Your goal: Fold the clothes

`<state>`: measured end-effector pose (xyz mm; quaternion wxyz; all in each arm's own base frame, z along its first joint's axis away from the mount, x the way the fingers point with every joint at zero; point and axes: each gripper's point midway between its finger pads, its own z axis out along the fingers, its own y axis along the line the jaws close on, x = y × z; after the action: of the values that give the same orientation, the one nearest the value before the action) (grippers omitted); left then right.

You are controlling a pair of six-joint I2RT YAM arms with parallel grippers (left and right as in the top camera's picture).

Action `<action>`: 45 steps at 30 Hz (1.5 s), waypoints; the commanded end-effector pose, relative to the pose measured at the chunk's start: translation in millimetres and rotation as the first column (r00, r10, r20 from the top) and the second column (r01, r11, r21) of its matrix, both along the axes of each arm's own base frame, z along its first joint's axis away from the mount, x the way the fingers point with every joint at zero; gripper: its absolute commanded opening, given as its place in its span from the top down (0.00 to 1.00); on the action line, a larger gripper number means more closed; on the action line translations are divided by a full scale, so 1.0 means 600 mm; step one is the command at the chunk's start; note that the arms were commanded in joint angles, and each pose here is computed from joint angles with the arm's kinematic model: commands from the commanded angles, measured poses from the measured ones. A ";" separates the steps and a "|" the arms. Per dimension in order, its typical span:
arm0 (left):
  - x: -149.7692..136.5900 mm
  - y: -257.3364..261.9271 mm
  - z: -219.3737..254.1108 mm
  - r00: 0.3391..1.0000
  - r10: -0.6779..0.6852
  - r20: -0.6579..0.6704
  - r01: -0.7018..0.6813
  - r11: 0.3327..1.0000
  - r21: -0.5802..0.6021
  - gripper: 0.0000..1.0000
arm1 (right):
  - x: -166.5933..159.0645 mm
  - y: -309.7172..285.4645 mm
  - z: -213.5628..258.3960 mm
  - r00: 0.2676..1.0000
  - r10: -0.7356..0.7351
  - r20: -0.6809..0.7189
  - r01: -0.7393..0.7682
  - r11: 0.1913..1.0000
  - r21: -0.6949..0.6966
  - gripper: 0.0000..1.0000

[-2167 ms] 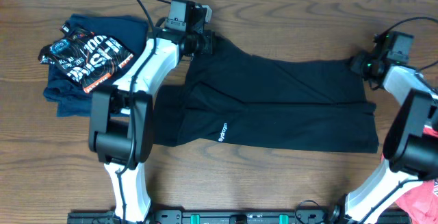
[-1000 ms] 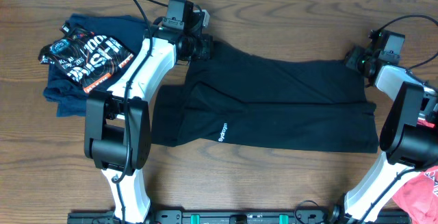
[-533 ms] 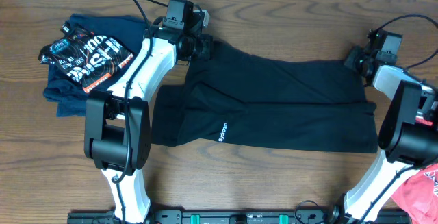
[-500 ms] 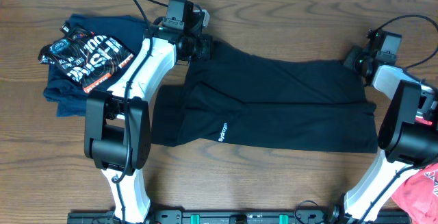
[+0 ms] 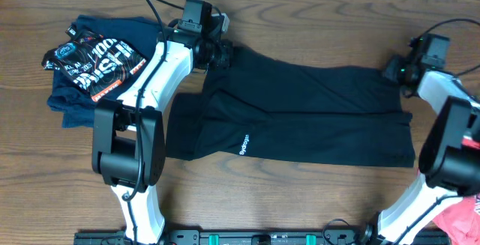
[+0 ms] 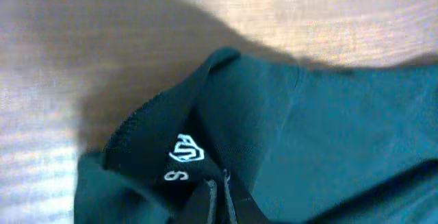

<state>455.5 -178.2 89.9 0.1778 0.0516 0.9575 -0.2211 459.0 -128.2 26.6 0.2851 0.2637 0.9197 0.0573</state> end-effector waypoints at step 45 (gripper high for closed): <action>-0.281 0.112 0.028 0.835 0.109 -0.539 0.053 0.959 0.277 0.94 | -0.310 -0.070 0.095 0.799 -0.283 -0.530 0.127 0.942 -0.311 0.99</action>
<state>293.5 -119.2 108.4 -0.1057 0.0024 0.9890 -0.1037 280.6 -155.8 73.8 0.0293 0.3099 0.9389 -0.1468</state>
